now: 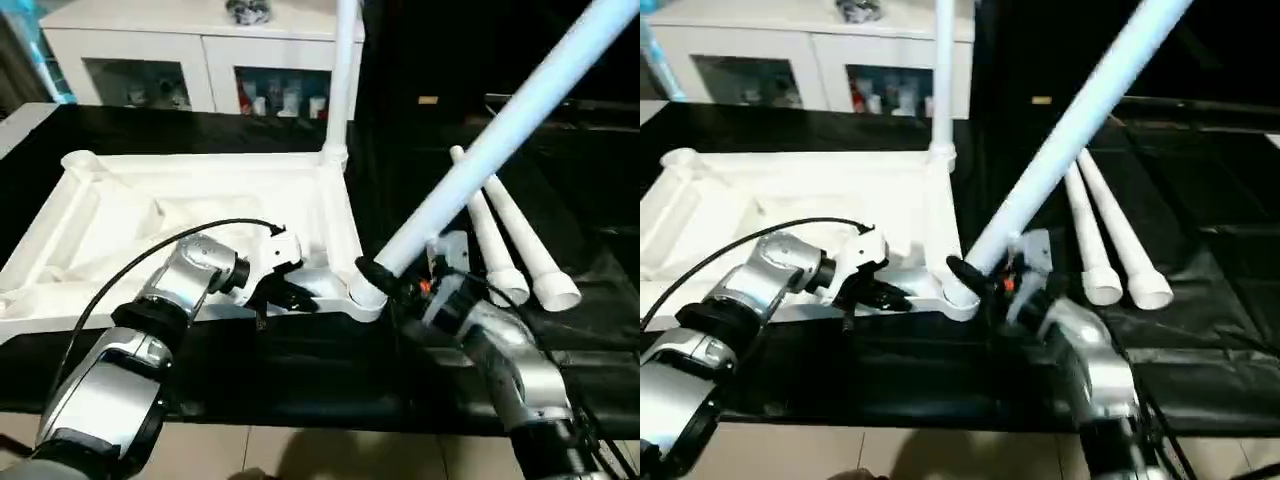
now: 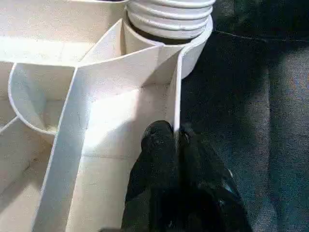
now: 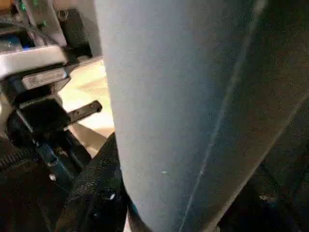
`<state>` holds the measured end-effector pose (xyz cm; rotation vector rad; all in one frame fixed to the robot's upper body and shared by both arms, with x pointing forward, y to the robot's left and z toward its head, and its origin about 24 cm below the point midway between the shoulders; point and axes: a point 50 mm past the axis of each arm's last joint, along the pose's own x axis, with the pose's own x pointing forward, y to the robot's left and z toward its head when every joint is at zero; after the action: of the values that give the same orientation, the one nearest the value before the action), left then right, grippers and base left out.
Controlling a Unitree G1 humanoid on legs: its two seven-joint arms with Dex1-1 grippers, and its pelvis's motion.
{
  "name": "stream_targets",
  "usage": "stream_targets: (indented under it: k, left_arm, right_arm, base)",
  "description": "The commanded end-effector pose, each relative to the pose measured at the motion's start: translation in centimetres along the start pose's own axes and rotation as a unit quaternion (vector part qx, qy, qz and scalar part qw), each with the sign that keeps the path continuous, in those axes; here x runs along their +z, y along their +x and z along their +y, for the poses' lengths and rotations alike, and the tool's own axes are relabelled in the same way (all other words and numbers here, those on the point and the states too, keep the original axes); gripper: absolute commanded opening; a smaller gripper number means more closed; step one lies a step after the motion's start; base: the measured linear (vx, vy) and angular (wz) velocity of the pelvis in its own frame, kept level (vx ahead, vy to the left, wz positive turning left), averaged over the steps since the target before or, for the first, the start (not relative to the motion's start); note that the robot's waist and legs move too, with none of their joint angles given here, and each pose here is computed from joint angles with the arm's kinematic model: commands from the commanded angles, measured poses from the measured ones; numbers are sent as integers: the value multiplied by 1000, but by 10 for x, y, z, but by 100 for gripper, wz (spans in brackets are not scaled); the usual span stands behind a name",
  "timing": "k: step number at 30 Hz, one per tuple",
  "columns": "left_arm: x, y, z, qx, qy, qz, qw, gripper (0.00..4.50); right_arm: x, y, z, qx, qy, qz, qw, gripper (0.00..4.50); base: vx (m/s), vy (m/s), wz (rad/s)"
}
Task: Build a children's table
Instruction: Insert table leg to table base
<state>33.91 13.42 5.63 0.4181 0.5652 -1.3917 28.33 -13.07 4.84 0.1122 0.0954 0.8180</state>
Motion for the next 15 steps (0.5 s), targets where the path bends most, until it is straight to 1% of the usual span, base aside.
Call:
stream_targets:
  k: [1,2,5,6,11,12,13,15]
  left_arm:
    - [-1,-15,10,46,-8,12,999,0]
    - [-2,-15,10,46,-6,14,999,0]
    - [-2,-14,10,46,-5,15,999,0]
    - [-3,-13,9,44,1,19,999,0]
    - [-3,-13,7,36,10,22,999,0]
    - [-1,-13,6,25,19,21,999,0]
    - [-1,-13,6,25,19,21,999,0]
    - [1,-14,3,5,35,22,999,0]
  right_arm:
    - [-39,-17,6,24,-28,121,992,191]
    - [-40,-18,8,37,-48,136,989,191]
    - [-41,-14,11,64,-63,155,984,191]
    - [-41,-8,11,80,-65,163,981,191]
    - [-39,2,12,98,-50,160,981,191]
    - [-37,7,11,103,-36,151,982,191]
    - [-37,7,11,103,-36,151,982,191]
    - [-37,10,9,110,-29,147,983,191]
  base:
    - [0,0,0]
    - [0,0,0]
    - [0,0,0]
    - [0,0,0]
    - [0,0,0]
    - [0,0,0]
    - [0,0,0]
    - [0,0,0]
